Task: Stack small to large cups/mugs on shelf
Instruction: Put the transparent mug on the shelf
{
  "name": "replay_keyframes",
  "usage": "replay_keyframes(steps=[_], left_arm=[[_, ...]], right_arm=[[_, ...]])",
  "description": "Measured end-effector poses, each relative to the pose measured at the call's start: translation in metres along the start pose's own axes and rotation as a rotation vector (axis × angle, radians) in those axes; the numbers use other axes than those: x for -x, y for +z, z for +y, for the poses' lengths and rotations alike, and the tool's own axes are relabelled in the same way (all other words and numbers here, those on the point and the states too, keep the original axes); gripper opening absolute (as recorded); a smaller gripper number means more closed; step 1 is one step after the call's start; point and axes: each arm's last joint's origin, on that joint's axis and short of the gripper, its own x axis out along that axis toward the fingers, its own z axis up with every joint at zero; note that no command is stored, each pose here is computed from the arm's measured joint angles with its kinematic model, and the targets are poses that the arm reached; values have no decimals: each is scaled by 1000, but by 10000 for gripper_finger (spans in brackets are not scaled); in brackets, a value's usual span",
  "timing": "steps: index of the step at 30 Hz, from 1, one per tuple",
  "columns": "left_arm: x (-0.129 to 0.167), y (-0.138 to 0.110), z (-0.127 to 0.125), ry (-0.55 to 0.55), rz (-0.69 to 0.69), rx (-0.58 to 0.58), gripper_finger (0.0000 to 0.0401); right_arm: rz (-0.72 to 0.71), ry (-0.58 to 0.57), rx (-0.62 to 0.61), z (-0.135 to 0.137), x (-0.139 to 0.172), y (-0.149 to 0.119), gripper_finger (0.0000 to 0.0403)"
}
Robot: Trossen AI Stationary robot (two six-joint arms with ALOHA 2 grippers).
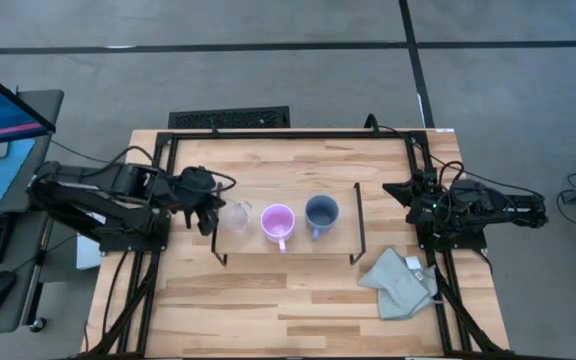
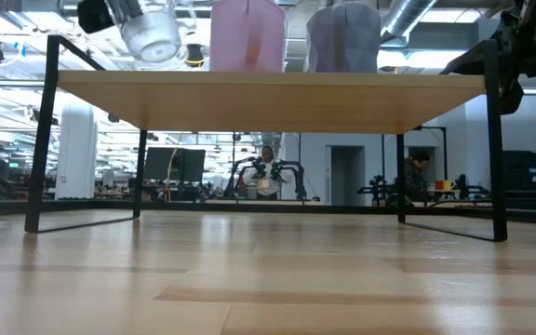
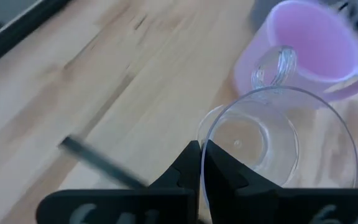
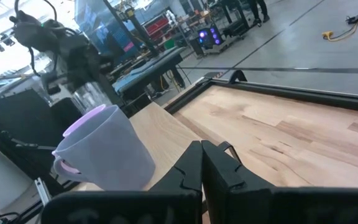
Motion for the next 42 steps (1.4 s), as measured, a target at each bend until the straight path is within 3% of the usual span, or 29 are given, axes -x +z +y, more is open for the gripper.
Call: replay_keyframes(steps=[4, 13, 24, 36, 42], left_arm=[[-1, 4, -3, 74, 107, -21, 0], [-30, 11, -14, 65, 228, -78, 0], [-42, 14, -15, 70, 258, -72, 0], [-26, 26, -17, 90, 228, -83, 0], [-42, 25, -21, 130, 281, -99, 0]], right_arm=[[0, 0, 0, 0, 0, 0, 24], [0, 0, 5, 0, 0, 0, 24], [0, 0, 7, 0, 0, 0, 24], [1, 0, 8, 0, 0, 0, 24], [11, -6, 13, -1, 0, -1, 24]])
